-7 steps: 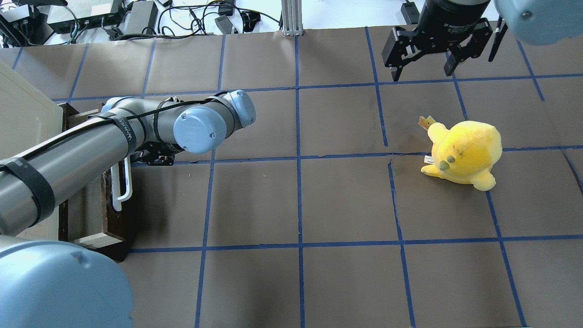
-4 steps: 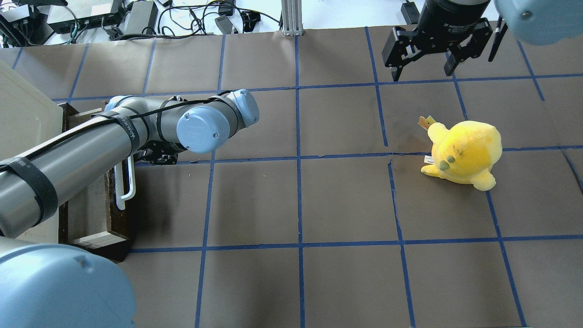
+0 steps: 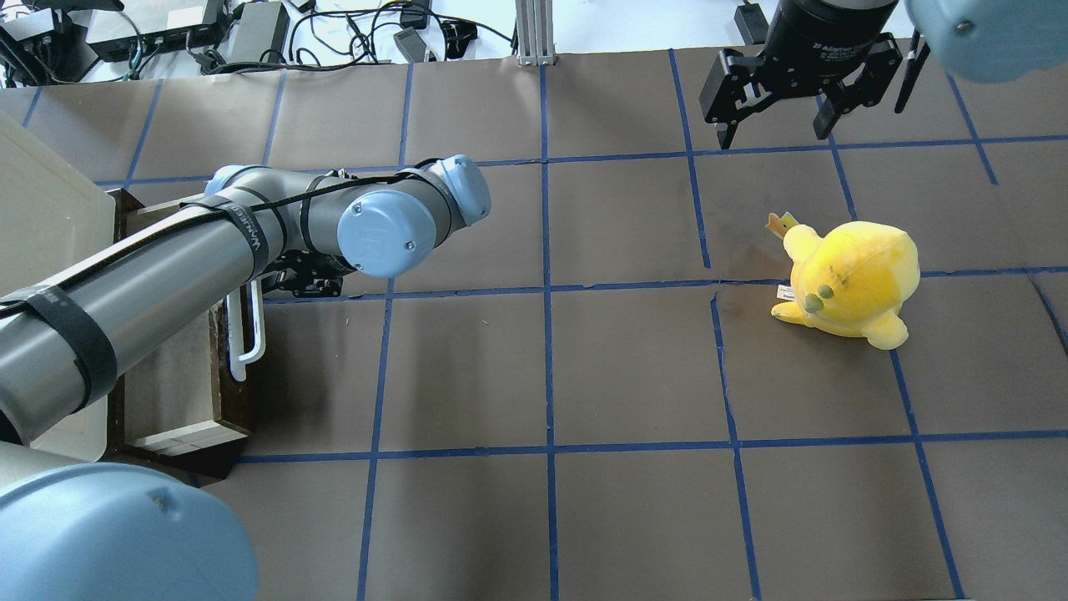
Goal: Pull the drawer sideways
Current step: 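Pull the drawer outward from the cabinet with the left gripper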
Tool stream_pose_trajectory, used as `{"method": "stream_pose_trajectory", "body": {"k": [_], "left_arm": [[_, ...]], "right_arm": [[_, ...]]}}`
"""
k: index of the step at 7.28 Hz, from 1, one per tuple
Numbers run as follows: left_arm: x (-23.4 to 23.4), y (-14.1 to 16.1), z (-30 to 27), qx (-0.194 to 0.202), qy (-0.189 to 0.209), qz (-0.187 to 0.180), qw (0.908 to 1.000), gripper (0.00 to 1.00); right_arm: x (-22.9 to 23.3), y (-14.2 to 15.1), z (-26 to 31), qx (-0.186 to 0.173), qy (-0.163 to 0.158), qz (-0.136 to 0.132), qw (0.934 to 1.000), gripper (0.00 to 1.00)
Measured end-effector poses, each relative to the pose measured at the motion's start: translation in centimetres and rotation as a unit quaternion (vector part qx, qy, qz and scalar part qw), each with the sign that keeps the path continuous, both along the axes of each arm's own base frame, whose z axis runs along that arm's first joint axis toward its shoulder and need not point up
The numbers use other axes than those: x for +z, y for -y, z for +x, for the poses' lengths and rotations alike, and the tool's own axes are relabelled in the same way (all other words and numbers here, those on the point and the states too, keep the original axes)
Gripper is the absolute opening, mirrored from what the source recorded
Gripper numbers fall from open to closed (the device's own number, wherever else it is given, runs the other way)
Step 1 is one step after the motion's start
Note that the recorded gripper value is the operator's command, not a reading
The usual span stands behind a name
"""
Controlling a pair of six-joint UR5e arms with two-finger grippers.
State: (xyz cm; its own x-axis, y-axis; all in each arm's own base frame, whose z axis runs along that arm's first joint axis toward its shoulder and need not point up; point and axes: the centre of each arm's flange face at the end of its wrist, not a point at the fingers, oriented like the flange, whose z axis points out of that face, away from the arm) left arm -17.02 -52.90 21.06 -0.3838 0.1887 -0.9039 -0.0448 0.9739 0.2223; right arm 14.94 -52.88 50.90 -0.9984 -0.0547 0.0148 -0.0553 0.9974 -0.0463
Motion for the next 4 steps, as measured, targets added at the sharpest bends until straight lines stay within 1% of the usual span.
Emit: {"method": "stream_pose_trajectory", "body": {"k": [3, 4], "left_arm": [[0.46, 0.23, -0.68, 0.001, -0.01, -0.003, 0.9999, 0.33], [0.53, 0.27, -0.73, 0.0, -0.012, -0.001, 0.9999, 0.35]], "right_arm": [[0.0, 0.0, 0.0, 0.0, 0.0, 0.0, 1.0, 1.0], [0.0, 0.0, 0.0, 0.0, 0.0, 0.0, 1.0, 1.0]]}}
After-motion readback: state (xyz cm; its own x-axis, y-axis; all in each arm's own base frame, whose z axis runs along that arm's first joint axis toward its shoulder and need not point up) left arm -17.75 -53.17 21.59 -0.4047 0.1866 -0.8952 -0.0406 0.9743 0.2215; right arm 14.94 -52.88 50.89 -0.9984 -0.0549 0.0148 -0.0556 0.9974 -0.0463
